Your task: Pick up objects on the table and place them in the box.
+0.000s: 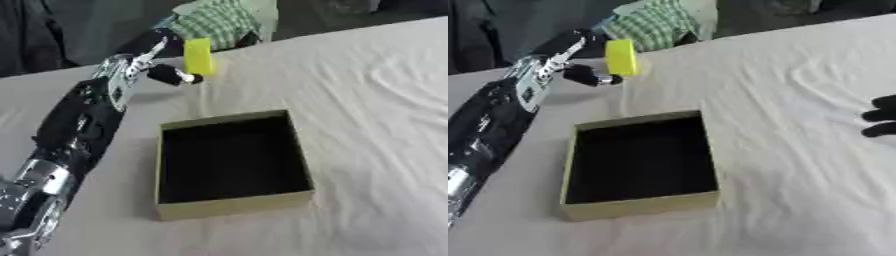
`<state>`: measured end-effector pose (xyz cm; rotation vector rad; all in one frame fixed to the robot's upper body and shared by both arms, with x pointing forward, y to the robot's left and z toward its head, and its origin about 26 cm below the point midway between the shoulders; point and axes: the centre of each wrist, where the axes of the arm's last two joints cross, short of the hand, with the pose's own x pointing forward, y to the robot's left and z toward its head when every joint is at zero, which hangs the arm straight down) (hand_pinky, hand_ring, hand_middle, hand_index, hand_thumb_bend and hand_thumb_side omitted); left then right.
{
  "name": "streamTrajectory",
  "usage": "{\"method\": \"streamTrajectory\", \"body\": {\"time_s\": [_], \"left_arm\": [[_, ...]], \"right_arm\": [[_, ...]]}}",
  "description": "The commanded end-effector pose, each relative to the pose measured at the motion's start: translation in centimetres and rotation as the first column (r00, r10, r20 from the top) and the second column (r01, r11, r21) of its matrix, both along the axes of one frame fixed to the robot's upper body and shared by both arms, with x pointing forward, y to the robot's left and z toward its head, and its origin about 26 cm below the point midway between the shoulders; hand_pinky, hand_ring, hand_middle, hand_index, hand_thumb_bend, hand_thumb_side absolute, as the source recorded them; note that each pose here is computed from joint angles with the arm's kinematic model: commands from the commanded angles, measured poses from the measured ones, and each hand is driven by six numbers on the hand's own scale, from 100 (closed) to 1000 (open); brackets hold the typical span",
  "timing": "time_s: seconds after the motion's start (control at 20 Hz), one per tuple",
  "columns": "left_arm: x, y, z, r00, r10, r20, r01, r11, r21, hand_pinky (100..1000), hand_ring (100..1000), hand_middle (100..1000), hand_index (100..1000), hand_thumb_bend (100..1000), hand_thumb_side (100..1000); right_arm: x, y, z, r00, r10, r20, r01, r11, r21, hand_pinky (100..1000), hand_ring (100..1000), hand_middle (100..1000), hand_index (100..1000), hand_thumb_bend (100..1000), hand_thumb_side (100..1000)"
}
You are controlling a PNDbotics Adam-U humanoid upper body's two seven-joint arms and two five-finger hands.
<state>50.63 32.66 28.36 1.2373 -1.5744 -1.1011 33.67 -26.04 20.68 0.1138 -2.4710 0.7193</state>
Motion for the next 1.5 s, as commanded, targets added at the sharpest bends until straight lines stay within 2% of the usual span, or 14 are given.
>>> {"method": "streamTrajectory", "body": {"time_s": [0.05, 0.35, 0.95, 1.25, 1.5], "left_arm": [[-0.5, 0.5, 2.6, 0.997, 0.004, 0.080, -0.004, 1.000, 0.001, 831, 791, 828, 860, 696, 572], [-0.6, 0.7, 2.7, 0.996, 0.014, 0.090, -0.013, 1.000, -0.006, 850, 823, 866, 871, 700, 578], [-1.1, 1.7, 4.3, 0.982, 0.051, 0.181, -0.046, 0.998, -0.031, 866, 849, 893, 878, 684, 574], [-1.5, 1.8, 5.6, 0.972, 0.036, 0.234, -0.027, 0.999, -0.041, 872, 853, 895, 874, 675, 572], [-1.5, 1.5, 6.2, 0.973, 0.009, 0.230, -0.001, 0.999, -0.032, 872, 853, 891, 873, 674, 577]], "right_arm": [[-0.1, -0.1, 0.7, 1.000, 0.000, 0.024, 0.001, 1.000, -0.010, 654, 743, 744, 925, 100, 755], [0.0, -0.1, 0.7, 1.000, 0.000, 0.023, 0.000, 1.000, -0.009, 654, 743, 744, 925, 100, 757], [-0.1, 0.0, 0.3, 1.000, -0.010, 0.025, 0.010, 1.000, -0.003, 652, 743, 742, 926, 100, 774], [-0.1, 0.2, 0.2, 0.999, -0.016, 0.027, 0.016, 1.000, -0.001, 651, 740, 741, 926, 100, 785], [-0.1, 0.4, 0.4, 0.999, -0.012, 0.036, 0.012, 1.000, -0.002, 650, 739, 741, 926, 100, 787]]}}
